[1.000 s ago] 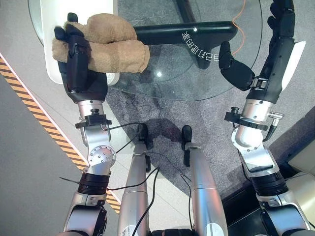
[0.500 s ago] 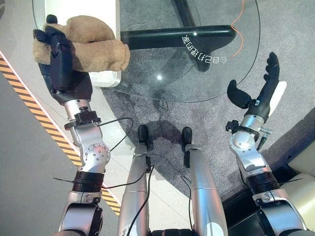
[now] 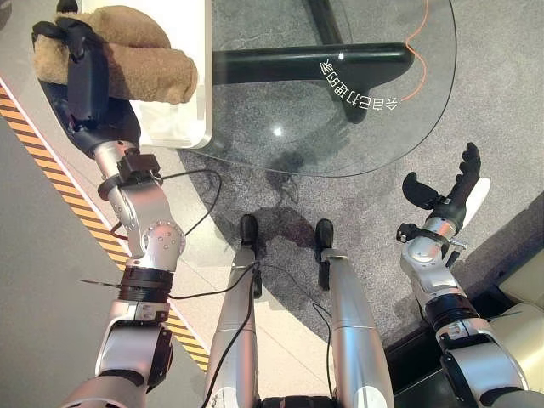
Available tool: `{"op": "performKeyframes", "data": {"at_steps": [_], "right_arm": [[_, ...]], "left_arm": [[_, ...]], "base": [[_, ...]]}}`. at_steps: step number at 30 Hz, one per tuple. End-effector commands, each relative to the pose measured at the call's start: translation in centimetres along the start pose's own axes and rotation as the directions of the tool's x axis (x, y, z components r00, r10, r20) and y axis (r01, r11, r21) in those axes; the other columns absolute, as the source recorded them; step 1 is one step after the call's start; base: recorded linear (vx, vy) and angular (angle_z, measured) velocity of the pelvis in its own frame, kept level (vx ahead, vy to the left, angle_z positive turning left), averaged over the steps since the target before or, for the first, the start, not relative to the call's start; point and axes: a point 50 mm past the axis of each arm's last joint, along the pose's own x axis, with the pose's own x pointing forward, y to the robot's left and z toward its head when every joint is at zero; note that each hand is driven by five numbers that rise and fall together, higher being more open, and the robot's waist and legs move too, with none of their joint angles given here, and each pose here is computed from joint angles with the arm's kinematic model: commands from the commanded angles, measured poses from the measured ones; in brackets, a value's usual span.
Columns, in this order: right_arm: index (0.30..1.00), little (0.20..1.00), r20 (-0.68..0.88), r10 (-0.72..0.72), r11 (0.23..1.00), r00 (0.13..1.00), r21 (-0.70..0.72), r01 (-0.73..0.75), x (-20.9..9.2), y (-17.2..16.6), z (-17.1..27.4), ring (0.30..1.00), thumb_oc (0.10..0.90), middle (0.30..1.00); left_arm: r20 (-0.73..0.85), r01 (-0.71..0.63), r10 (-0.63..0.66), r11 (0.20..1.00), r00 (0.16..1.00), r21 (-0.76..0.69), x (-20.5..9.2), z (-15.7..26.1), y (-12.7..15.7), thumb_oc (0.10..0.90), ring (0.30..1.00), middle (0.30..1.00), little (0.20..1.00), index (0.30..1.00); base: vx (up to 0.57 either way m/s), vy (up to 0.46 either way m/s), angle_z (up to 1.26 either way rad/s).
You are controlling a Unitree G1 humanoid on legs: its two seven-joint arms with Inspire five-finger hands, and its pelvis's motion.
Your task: Wipe the table with a cloth and put it in the basket.
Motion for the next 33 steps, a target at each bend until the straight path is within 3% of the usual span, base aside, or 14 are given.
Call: {"op": "performKeyframes", "data": {"at_steps": [1,14,25,33], "right_arm": [[0.9,0.9,0.08,-0.07,0.996,0.994,0.051,0.066,1.3,-1.4,1.4,0.9,0.8,0.9],[0.9,0.9,-0.03,-0.047,0.998,0.998,-0.039,0.046,1.6,-2.5,-1.8,0.9,0.8,0.9],[0.9,0.9,-0.059,-0.033,0.997,0.998,-0.077,0.029,2.2,-3.3,-2.7,0.9,0.8,0.9],[0.9,0.9,-0.047,-0.023,0.997,0.999,-0.072,0.019,2.5,-3.3,-2.4,0.9,0.8,0.9]], "left_arm": [[0.35,0.19,-0.207,0.978,0.914,0.08,3.2,6.1,-4.9,0.1,0.3,0.3,0.2,0.3],[0.319,0.079,-0.189,0.941,0.929,0.328,6.4,6.3,-5.0,0.1,0.3,0.3,0.2,0.3],[0.219,-0.027,-0.123,0.814,0.968,0.58,9.4,5.9,-3.4,0.1,0.3,0.3,0.2,0.3],[0.174,-0.083,-0.047,0.738,0.984,0.669,10.6,5.4,-3.0,0.1,0.3,0.3,0.2,0.3]], "base": [[0.0,0.0,0.0],[0.0,0.0,0.0],[0.0,0.001,0.0],[0.0,0.0,0.0]]}}
